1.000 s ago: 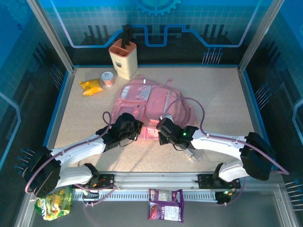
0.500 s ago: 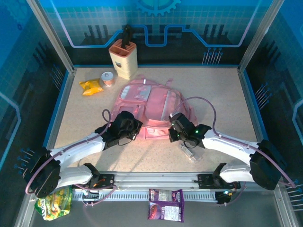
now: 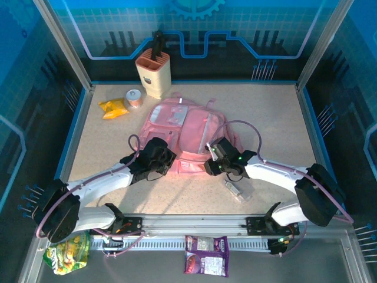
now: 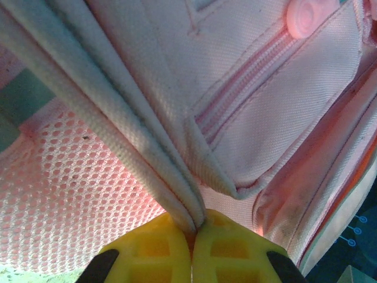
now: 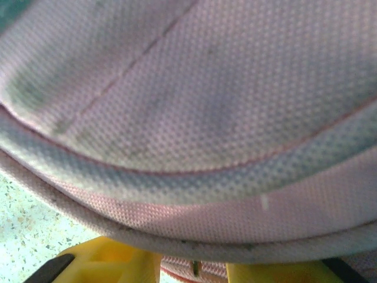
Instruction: Pack the student bag
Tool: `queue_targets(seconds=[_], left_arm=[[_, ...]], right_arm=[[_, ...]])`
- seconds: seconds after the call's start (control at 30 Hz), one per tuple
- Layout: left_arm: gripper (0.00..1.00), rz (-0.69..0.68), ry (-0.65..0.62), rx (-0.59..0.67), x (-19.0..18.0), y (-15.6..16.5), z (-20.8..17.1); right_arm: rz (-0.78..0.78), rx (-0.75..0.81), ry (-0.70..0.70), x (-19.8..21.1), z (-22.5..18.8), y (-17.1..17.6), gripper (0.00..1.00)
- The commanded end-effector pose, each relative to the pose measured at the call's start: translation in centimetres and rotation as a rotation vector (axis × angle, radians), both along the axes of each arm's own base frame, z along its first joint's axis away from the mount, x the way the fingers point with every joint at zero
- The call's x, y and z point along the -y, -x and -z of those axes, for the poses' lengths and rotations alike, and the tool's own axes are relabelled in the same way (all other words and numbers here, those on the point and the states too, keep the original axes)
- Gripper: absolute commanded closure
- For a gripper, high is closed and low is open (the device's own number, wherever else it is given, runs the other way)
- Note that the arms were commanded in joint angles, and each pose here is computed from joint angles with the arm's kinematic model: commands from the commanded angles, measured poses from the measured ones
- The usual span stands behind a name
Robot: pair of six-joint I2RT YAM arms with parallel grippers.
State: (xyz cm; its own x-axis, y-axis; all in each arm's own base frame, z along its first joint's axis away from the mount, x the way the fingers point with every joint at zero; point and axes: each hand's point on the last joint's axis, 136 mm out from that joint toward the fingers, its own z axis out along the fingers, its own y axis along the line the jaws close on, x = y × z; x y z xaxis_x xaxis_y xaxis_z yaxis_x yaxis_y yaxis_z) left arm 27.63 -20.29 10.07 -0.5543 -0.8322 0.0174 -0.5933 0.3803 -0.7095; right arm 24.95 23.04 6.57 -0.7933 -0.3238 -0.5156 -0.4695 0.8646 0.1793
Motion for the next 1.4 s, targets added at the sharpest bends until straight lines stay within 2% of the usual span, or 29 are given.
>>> queue_targets(seconds=[0.0,0.2,0.43,0.6,0.87,0.93,1.07,1.2,1.3,1.37], left_arm=[[1.0,0.016,-0.006,0.048,0.3,-1.2,-1.3],[1.0,0.013,0.0,0.052,0.3,-1.3,-1.4],[1.0,0.012,-0.012,0.055,0.1,-1.4,-1.4],[1.0,0.01,-0.048,0.062,-1.4,-1.8,-1.4],[1.0,0.048,-0.131,0.067,-5.4,-3.4,-2.0],[1.0,0.055,-0.14,0.074,-6.1,-4.2,-2.1],[1.0,0.122,-0.135,0.106,-6.6,-6.5,-2.8],[1.0,0.185,-0.203,0.138,-7.2,-8.1,-3.1],[0.92,0.225,-0.24,0.118,-7.3,-8.0,-3.0],[0.81,0.232,-0.214,0.11,-6.9,-7.2,-3.0]], right_arm=[[-0.047,0.061,-0.046,-1.5,-1.2,-1.6,0.7],[-0.07,0.095,-0.102,-2.5,-1.7,-2.0,0.71],[-0.063,0.099,-0.072,-2.1,-2.1,-1.7,0.84],[-0.008,0.109,0.034,0.3,-2.4,-1.5,0.96],[0.05,0.132,0.131,4.1,-4.2,-2.0,1.0],[-0.023,0.144,0.149,3.2,-4.5,-1.6,1.0],[-0.176,0.125,0.09,-1.2,-4.5,0.2,1.0],[-0.215,0.127,0.103,-4.9,-4.4,0.6,1.0],[-0.178,0.082,0.085,-5.8,-3.5,0.2,1.0],[-0.168,0.057,0.077,-6.3,-3.1,0.2,1.0]])
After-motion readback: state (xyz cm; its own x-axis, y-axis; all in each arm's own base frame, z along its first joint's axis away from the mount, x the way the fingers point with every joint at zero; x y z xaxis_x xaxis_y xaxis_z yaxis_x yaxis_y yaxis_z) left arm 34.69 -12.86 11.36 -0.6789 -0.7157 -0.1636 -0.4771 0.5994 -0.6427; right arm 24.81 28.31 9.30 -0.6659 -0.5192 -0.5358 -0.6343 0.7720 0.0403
